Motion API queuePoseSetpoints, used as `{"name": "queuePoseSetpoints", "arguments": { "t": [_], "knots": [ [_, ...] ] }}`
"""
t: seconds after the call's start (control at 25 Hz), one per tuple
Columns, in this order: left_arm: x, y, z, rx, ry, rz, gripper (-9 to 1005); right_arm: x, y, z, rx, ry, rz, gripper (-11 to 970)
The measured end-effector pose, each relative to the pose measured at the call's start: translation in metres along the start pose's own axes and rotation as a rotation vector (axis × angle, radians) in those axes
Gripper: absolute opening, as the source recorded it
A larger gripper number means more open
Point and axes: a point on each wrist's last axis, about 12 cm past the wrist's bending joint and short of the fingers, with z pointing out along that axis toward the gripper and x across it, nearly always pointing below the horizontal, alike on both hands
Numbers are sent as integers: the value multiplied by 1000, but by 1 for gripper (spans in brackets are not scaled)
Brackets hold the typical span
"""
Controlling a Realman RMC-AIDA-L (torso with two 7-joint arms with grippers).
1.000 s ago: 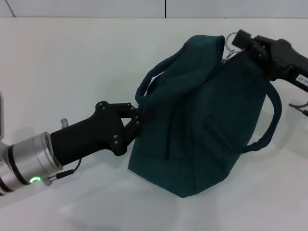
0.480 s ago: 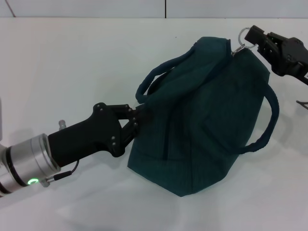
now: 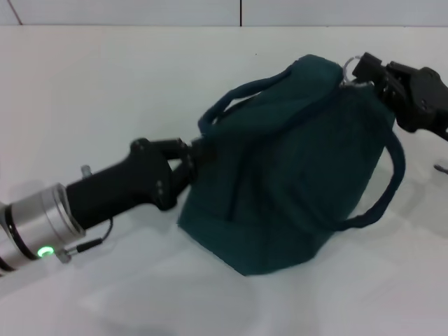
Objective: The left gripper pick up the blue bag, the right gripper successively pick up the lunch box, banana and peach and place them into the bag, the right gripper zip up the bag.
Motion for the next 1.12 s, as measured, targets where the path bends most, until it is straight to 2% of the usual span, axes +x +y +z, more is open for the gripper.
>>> {"name": "queuePoseSetpoints", "arguments": {
  "t": [0.12,0.32,0.72,0.88,1.12],
  "knots": [
    [-6,10,-4,-64,-15,-24,94,2,10,-9,-41,-25,-13,8],
    [-15,21,-8,-92,6,-26,101,4,19,-21,-71,-52,-19,9],
    [-12,22,-4,-85,52,-27,115,13,7,-40,118,-51,14,9],
    [-10,22,-6,-90,54,-31,121,13,5,-49,165,-68,15,9],
    [-8,20,-4,-75,68,-38,129,13,3,-51,186,-67,16,9]
  ]
}}
